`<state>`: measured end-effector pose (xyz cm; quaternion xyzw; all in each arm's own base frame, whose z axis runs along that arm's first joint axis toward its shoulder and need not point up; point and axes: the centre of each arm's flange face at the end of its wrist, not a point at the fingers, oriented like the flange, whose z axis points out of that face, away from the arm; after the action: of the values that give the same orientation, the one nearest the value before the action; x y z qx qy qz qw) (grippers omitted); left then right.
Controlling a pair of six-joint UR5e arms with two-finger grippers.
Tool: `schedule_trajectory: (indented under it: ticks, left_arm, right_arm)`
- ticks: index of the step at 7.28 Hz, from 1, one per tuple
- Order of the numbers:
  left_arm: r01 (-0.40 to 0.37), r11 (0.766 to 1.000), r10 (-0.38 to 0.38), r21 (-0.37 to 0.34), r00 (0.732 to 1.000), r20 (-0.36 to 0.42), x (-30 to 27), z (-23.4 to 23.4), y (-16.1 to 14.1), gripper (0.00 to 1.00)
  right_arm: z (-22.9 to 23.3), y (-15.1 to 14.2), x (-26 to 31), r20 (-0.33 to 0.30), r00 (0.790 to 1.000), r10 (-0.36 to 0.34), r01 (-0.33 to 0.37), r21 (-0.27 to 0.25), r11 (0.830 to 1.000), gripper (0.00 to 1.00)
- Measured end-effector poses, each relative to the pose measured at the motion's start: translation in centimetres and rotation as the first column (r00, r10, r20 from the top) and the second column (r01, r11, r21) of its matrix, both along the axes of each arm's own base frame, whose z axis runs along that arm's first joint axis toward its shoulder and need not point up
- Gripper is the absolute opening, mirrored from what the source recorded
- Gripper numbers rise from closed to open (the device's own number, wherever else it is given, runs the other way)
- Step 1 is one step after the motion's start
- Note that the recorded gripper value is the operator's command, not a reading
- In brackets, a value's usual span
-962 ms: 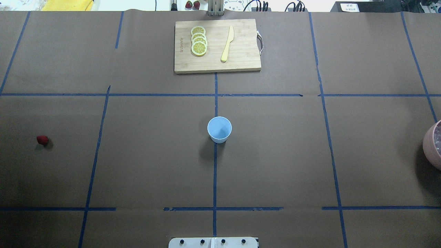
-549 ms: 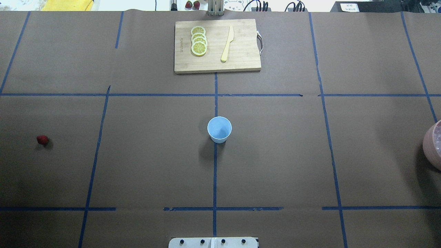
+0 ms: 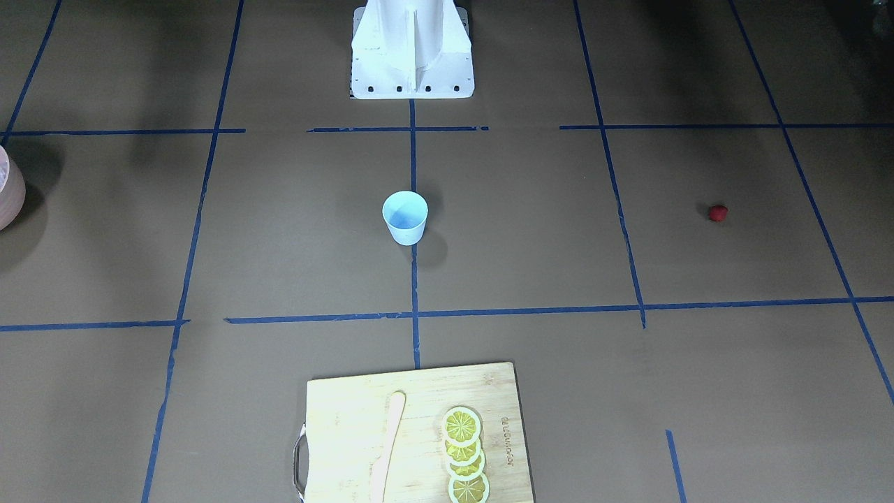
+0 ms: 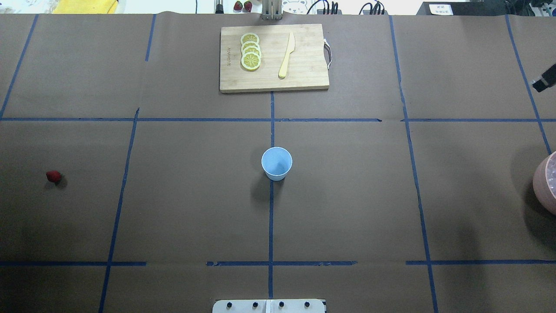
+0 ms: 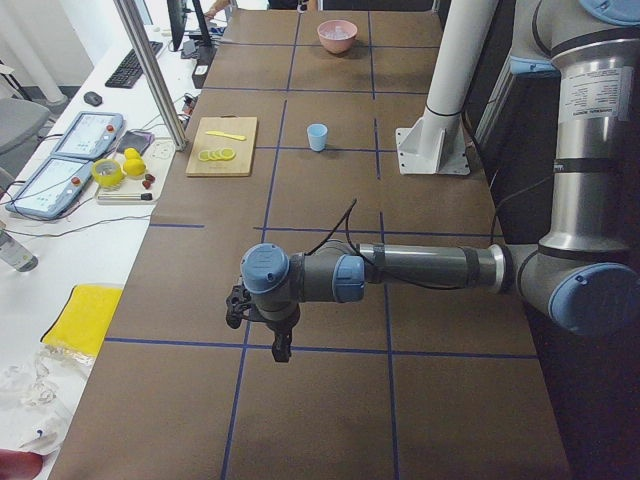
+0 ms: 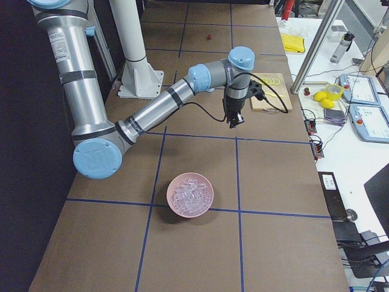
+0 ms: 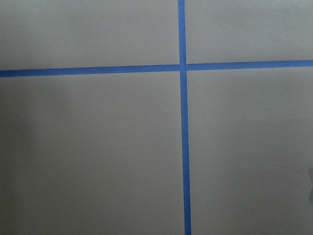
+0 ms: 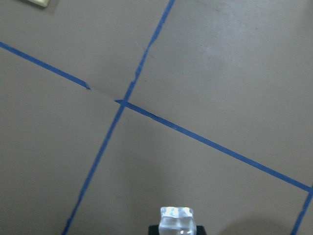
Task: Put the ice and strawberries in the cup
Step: 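Carry the ice cube with the right gripper over the light blue cup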
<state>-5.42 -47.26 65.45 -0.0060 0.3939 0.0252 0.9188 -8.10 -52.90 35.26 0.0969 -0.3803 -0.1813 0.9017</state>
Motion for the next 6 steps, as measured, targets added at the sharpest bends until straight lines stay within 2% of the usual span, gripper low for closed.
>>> schedule_trajectory:
  ticks: [3, 6]
  left_arm:
    - [-0.002, 1.0, 0.002, 0.003, 1.0, 0.001, 0.1, -0.1, 0.0, 1.0]
    - [-0.002, 1.0, 0.002, 0.003, 1.0, 0.0, 0.1, -0.1, -0.1, 1.0]
  right_arm:
    - [-10.8, 0.0, -12.1, 0.06, 0.997, 0.057, -0.05, -0.117, 0.992, 0.0]
    - [-17.4, 4.0, -23.8, 0.035, 0.994, 0.101, -0.093, -0.184, 0.978, 0.0]
